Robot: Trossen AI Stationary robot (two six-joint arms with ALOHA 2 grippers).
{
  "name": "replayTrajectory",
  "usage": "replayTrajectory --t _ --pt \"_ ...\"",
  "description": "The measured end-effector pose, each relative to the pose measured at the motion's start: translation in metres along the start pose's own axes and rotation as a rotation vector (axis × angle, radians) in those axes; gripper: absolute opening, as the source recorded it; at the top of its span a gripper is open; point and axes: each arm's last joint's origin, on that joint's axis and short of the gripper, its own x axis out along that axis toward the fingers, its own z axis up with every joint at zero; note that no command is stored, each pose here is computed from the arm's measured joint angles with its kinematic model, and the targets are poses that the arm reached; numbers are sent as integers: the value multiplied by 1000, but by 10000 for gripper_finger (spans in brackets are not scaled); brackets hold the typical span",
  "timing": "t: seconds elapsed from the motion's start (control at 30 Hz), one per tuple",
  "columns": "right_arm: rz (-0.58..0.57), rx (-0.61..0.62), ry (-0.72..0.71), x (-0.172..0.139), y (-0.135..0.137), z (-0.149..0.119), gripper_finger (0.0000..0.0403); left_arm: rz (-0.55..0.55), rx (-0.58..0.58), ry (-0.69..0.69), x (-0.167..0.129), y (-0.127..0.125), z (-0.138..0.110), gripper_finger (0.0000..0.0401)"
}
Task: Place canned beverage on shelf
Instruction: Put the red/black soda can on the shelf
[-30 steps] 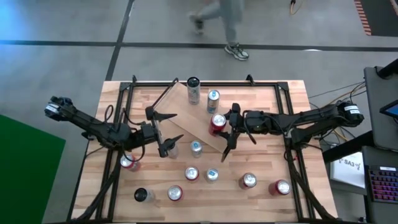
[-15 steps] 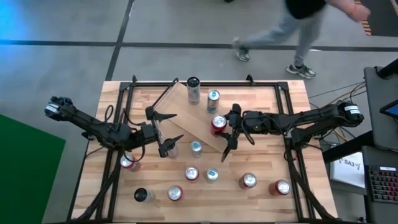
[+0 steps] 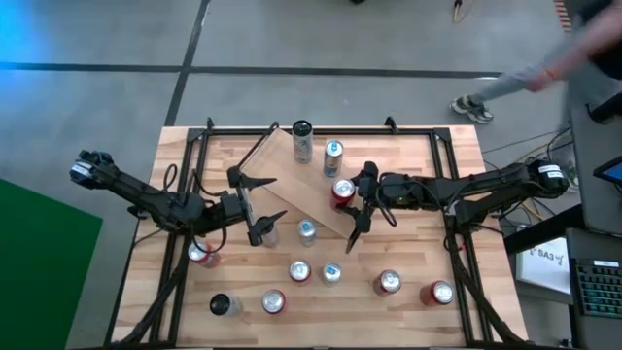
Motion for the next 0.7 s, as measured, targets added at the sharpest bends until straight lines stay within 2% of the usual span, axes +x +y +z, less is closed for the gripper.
replayTrajectory --t 0.37,0.7 --pt "-2 33 2 -3 -1 2 360 0 -1 0 0 0 0 357" --pt "4 70 -92 -35 -7 20 361 0 -5 0 0 0 0 357"
